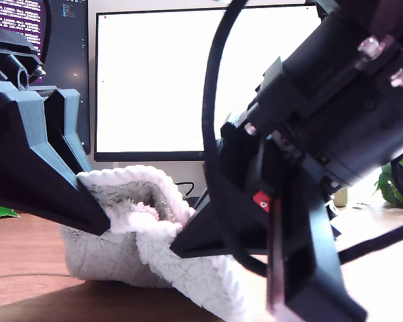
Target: Fold the tea towel to a neat square and place it to the right
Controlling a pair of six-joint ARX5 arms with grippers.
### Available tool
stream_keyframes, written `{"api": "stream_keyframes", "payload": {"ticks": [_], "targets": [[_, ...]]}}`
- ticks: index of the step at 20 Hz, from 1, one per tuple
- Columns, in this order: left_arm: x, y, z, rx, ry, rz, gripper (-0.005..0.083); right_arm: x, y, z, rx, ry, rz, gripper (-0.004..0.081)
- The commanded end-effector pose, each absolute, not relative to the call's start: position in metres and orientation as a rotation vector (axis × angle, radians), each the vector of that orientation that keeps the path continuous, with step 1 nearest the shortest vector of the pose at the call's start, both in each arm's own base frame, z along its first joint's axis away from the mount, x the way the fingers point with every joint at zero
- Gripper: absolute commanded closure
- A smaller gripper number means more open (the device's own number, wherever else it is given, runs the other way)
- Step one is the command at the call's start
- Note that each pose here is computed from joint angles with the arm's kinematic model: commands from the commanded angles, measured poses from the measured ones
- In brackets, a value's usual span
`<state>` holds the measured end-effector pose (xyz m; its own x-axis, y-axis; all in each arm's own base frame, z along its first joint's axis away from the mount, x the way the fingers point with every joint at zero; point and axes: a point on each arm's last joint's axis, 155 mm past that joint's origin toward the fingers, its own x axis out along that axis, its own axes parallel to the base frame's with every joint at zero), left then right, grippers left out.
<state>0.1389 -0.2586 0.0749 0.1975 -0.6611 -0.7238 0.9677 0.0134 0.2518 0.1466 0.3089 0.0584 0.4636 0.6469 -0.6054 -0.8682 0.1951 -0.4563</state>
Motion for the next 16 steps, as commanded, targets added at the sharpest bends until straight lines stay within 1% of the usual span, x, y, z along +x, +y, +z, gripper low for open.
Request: {"api": "stream_keyframes", "payload": {"ticks": [1,3,4,6,9,12,13,16], "targets": [[0.143,-0.261,0.079,0.827,0.458,-1.324,0.069,0.146,0.312,0.06,-0.857,0.308,1.088,0.0783],[0.153,-0.256,0.078,0.861,0.458,-1.27,0.05,0.145,0.31,0.057,-0.867,0.32,1.09,0.0783],[0.156,-0.254,0.078,0.872,0.458,-1.251,0.0428,0.145,0.31,0.057,-0.868,0.32,1.089,0.0783],[0.16,-0.251,0.077,0.887,0.46,-1.224,0.0342,0.145,0.31,0.057,-0.866,0.319,1.09,0.0783],[0.159,-0.252,0.078,0.904,0.45,-1.228,0.0279,0.145,0.31,0.057,-0.866,0.319,1.09,0.0783],[0.154,-0.256,0.081,0.954,0.41,-1.252,0.0247,0.145,0.31,0.057,-0.865,0.319,1.093,0.0783],[0.153,-0.253,0.078,1.011,0.396,-1.259,0.0235,0.145,0.31,0.057,-0.866,0.32,1.092,0.0783],[0.146,-0.237,0.063,1.114,0.45,-1.276,0.0234,0.143,0.311,0.057,-0.861,0.32,1.104,0.0783]]}}
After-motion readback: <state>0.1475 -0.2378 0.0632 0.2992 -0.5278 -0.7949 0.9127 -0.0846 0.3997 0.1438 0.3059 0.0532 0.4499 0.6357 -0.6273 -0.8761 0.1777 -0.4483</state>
